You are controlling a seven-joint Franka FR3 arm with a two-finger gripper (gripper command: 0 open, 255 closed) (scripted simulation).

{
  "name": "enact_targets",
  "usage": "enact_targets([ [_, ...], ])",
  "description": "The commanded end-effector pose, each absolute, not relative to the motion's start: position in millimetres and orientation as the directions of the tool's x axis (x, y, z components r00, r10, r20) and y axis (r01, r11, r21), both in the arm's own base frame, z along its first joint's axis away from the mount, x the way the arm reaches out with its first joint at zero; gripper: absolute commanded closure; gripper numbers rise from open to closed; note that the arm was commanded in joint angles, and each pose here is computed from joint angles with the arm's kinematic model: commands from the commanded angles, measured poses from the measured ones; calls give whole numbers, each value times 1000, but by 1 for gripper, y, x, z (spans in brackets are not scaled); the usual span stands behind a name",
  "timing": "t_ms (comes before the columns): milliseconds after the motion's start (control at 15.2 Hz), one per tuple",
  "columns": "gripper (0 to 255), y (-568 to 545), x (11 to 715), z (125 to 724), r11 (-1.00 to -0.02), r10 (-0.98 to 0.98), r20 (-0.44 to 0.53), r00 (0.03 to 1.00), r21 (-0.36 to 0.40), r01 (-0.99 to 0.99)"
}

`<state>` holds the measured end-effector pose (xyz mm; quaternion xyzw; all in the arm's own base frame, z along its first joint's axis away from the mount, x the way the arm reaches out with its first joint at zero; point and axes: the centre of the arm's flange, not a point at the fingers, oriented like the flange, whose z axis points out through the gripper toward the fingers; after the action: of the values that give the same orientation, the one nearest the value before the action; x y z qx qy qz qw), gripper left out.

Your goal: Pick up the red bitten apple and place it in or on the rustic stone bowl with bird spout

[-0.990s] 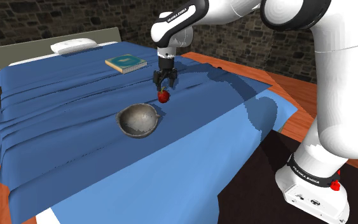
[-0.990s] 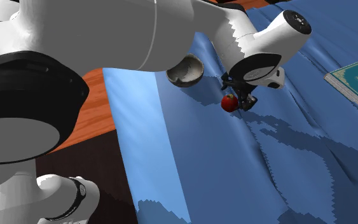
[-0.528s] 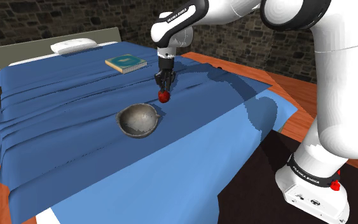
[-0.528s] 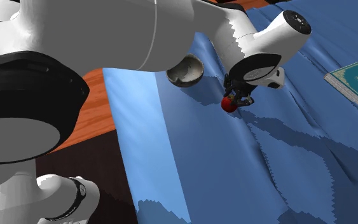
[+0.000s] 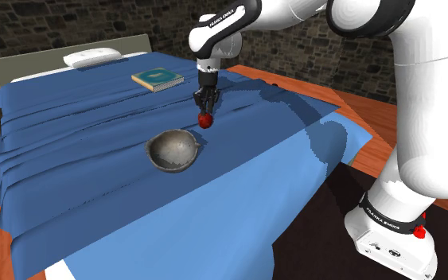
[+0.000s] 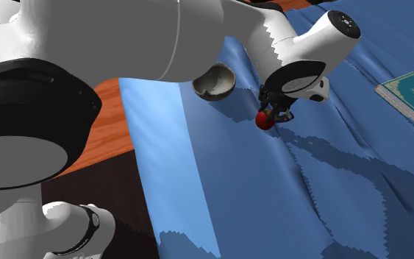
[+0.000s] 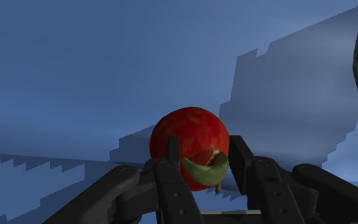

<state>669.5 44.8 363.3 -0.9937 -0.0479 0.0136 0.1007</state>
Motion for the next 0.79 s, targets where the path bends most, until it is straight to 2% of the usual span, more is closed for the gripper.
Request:
enact_targets([
  [0, 255, 44, 670, 371, -975, 98, -17, 995, -201, 92],
  [726, 255, 44, 670, 429, -975, 98, -17, 995, -201, 92],
])
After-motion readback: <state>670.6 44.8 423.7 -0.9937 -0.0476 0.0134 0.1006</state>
